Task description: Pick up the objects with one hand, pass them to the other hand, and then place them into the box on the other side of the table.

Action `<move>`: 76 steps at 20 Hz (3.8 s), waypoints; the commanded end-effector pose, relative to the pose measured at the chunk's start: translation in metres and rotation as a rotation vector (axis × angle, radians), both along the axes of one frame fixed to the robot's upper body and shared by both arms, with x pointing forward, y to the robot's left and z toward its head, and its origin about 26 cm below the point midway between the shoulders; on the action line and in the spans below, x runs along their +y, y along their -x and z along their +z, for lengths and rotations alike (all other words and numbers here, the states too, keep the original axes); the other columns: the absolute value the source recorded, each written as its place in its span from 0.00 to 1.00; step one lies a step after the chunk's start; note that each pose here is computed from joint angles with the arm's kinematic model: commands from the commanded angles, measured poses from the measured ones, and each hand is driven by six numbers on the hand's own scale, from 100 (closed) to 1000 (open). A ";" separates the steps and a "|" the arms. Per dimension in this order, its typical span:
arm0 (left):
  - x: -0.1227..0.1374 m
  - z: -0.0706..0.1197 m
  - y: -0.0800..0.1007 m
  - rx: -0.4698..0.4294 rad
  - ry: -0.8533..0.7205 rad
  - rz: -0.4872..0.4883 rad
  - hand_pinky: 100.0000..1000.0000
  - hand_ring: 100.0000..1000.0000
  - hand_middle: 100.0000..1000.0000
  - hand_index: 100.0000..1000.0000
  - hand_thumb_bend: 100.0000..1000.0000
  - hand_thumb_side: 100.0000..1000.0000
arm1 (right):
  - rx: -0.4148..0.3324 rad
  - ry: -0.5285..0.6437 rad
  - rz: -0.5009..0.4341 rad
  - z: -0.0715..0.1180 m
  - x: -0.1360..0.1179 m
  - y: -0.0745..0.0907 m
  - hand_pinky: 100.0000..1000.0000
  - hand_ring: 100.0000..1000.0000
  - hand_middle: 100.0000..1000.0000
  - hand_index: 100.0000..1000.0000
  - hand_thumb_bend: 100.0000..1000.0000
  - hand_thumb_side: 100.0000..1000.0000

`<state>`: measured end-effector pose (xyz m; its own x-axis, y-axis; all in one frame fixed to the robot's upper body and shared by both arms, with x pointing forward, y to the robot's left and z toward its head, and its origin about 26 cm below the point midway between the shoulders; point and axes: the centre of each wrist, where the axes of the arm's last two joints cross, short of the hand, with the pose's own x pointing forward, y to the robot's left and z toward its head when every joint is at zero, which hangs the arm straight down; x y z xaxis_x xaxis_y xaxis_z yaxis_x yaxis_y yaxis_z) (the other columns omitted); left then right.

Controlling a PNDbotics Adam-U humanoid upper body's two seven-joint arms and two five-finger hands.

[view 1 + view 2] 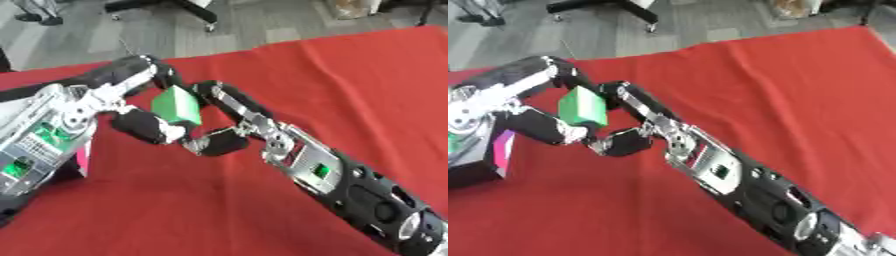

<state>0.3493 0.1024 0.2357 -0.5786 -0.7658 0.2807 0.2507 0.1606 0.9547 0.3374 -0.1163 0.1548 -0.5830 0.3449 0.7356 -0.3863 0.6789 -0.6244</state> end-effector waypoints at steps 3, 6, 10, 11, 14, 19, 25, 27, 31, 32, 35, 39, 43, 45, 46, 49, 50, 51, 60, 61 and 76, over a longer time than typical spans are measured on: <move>0.006 0.007 -0.006 -0.026 0.011 0.032 0.78 0.66 0.55 0.55 0.04 0.20 | -0.028 -0.012 0.026 0.010 0.002 0.004 0.75 0.64 0.39 0.52 0.00 0.00; 0.006 0.006 -0.006 -0.024 0.012 0.032 0.77 0.63 0.51 0.45 0.00 0.21 | -0.028 -0.011 0.024 0.009 0.001 0.004 0.75 0.64 0.39 0.52 0.00 0.00; 0.006 0.005 -0.006 -0.026 0.009 0.031 0.76 0.62 0.49 0.41 0.00 0.21 | -0.027 -0.009 0.020 0.009 0.001 0.004 0.75 0.64 0.39 0.52 0.04 0.00; 0.007 0.005 -0.006 -0.026 0.007 0.032 0.76 0.62 0.49 0.40 0.00 0.21 | -0.026 -0.007 0.016 0.008 0.001 0.004 0.75 0.65 0.40 0.53 0.11 0.00; 0.009 0.006 -0.006 -0.031 0.000 0.034 0.75 0.62 0.48 0.38 0.00 0.19 | -0.019 0.007 -0.005 0.007 -0.001 0.004 0.75 0.67 0.43 0.57 0.30 0.00; 0.013 0.007 -0.004 -0.042 -0.012 0.037 0.74 0.61 0.47 0.38 0.00 0.18 | -0.016 0.006 -0.056 0.008 -0.002 0.003 0.75 0.67 0.44 0.59 0.29 0.00; 0.020 0.011 0.000 -0.083 -0.021 0.052 0.74 0.60 0.46 0.38 0.00 0.16 | 0.031 0.013 -0.106 0.005 -0.004 0.003 0.74 0.68 0.46 0.62 0.36 0.05; 0.022 0.011 0.000 -0.090 -0.022 0.061 0.73 0.60 0.46 0.38 0.00 0.15 | 0.053 0.013 -0.123 0.005 -0.004 0.003 0.74 0.68 0.47 0.63 0.37 0.06; 0.024 0.011 0.000 -0.092 -0.023 0.071 0.73 0.59 0.44 0.38 0.00 0.14 | 0.075 0.001 -0.140 0.006 -0.005 0.003 0.74 0.68 0.47 0.64 0.38 0.08; 0.024 0.010 0.000 -0.092 -0.023 0.072 0.73 0.59 0.43 0.38 0.00 0.14 | 0.078 0.000 -0.140 0.006 -0.005 0.003 0.74 0.68 0.47 0.64 0.38 0.08; 0.024 0.010 0.000 -0.089 -0.025 0.075 0.72 0.56 0.35 0.36 0.00 0.12 | 0.082 0.001 -0.140 0.006 -0.005 0.004 0.74 0.69 0.48 0.66 0.40 0.10; 0.028 0.009 0.000 -0.086 -0.031 0.081 0.72 0.55 0.34 0.35 0.00 0.11 | 0.078 0.010 -0.138 0.006 -0.006 0.004 0.75 0.71 0.51 0.70 0.43 0.13; 0.043 0.011 -0.002 -0.098 -0.037 0.124 0.72 0.55 0.33 0.35 0.00 0.10 | 0.071 0.025 -0.141 0.006 -0.007 0.004 0.76 0.72 0.53 0.71 0.45 0.14; 0.054 0.013 -0.004 -0.109 -0.034 0.161 0.72 0.55 0.33 0.35 0.00 0.09 | 0.067 0.027 -0.141 0.007 -0.008 0.003 0.76 0.72 0.53 0.71 0.45 0.14; 0.061 0.013 -0.005 -0.115 -0.032 0.185 0.72 0.55 0.33 0.35 0.00 0.09 | 0.065 0.027 -0.141 0.008 -0.008 0.003 0.76 0.72 0.53 0.71 0.45 0.14; 0.083 0.013 -0.008 -0.129 -0.025 0.264 0.72 0.55 0.33 0.35 0.00 0.08 | 0.060 0.024 -0.144 0.009 -0.009 0.003 0.76 0.72 0.53 0.71 0.44 0.14; 0.091 0.012 -0.010 -0.134 -0.024 0.292 0.72 0.55 0.33 0.35 0.00 0.08 | 0.058 0.023 -0.145 0.009 -0.010 0.003 0.76 0.72 0.53 0.71 0.44 0.14; 0.098 0.011 -0.011 -0.136 -0.022 0.318 0.72 0.55 0.33 0.35 0.00 0.08 | 0.057 0.022 -0.146 0.009 -0.010 0.003 0.76 0.72 0.53 0.71 0.44 0.14; 0.179 0.002 -0.020 -0.157 0.007 0.615 0.73 0.55 0.34 0.39 0.00 0.08 | 0.041 0.012 -0.157 0.014 -0.014 0.003 0.76 0.72 0.52 0.71 0.44 0.13; 0.186 0.000 -0.020 -0.156 0.010 0.641 0.73 0.55 0.34 0.39 0.00 0.09 | 0.039 0.010 -0.158 0.014 -0.014 0.004 0.76 0.72 0.52 0.70 0.44 0.13; 0.223 -0.032 -0.046 -0.104 -0.022 0.740 0.79 0.68 0.59 0.70 0.44 0.45 | 0.028 -0.013 -0.165 0.019 -0.015 0.006 0.76 0.72 0.52 0.70 0.44 0.13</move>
<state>0.3924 0.3169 0.1916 0.0577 -0.9670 0.2482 0.0307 0.2502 0.9677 0.3331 -0.1293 0.1628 -0.4717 0.4359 0.7665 -0.3065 0.7341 -0.6060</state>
